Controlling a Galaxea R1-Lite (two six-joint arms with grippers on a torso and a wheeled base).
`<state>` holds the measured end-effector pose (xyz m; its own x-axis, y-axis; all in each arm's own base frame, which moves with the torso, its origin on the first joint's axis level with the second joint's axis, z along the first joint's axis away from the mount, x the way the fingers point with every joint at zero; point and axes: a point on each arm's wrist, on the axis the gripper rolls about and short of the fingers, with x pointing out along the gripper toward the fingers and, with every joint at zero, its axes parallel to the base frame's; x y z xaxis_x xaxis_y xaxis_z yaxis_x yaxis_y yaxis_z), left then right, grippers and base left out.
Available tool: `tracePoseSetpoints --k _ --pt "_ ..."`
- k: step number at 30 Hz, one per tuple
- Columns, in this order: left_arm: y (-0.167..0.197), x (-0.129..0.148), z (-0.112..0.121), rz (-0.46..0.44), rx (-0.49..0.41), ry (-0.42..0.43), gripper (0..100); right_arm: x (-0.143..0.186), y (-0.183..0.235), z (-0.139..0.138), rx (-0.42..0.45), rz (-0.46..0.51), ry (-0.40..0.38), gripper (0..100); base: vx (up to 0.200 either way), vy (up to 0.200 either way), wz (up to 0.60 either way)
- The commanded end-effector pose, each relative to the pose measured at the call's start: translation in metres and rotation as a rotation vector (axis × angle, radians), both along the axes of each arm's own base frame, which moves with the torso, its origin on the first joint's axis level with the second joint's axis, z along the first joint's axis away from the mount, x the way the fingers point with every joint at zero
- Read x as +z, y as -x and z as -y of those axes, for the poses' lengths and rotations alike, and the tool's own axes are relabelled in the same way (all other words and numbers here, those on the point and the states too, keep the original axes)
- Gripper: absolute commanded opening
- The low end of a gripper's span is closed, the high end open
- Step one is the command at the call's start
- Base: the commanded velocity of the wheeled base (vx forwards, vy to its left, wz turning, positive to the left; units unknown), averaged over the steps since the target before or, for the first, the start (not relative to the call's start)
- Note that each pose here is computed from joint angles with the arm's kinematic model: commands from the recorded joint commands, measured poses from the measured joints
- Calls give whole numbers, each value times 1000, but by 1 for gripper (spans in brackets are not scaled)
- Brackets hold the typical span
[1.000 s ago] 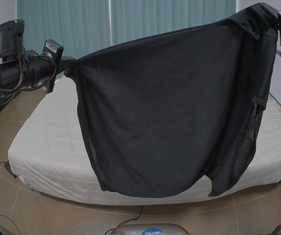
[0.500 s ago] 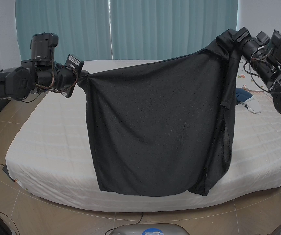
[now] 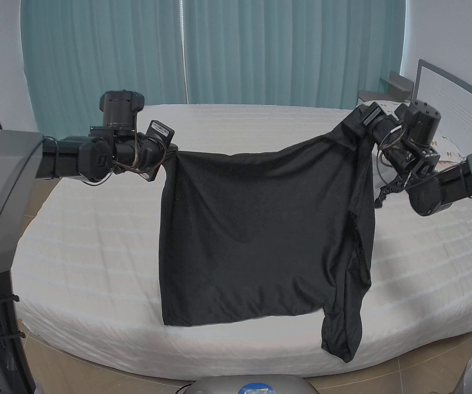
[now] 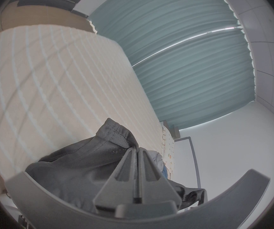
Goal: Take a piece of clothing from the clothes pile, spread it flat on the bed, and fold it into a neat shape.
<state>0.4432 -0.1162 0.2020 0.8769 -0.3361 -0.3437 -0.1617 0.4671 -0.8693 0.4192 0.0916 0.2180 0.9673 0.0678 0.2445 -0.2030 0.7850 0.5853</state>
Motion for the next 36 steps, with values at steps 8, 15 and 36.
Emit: tracePoseSetpoints --k 8,15,36 --pt "-34 -83 17 -148 3 -12 0 -112 -39 -2 -33 -179 34 0 0 0 0" --pt "-44 -112 27 -185 -2 -32 0 -157 -57 1 -73 -243 44 0 0 0 0" --pt "-40 -151 13 -417 47 -107 100 -205 -54 67 -196 -417 83 100 0 0 0"
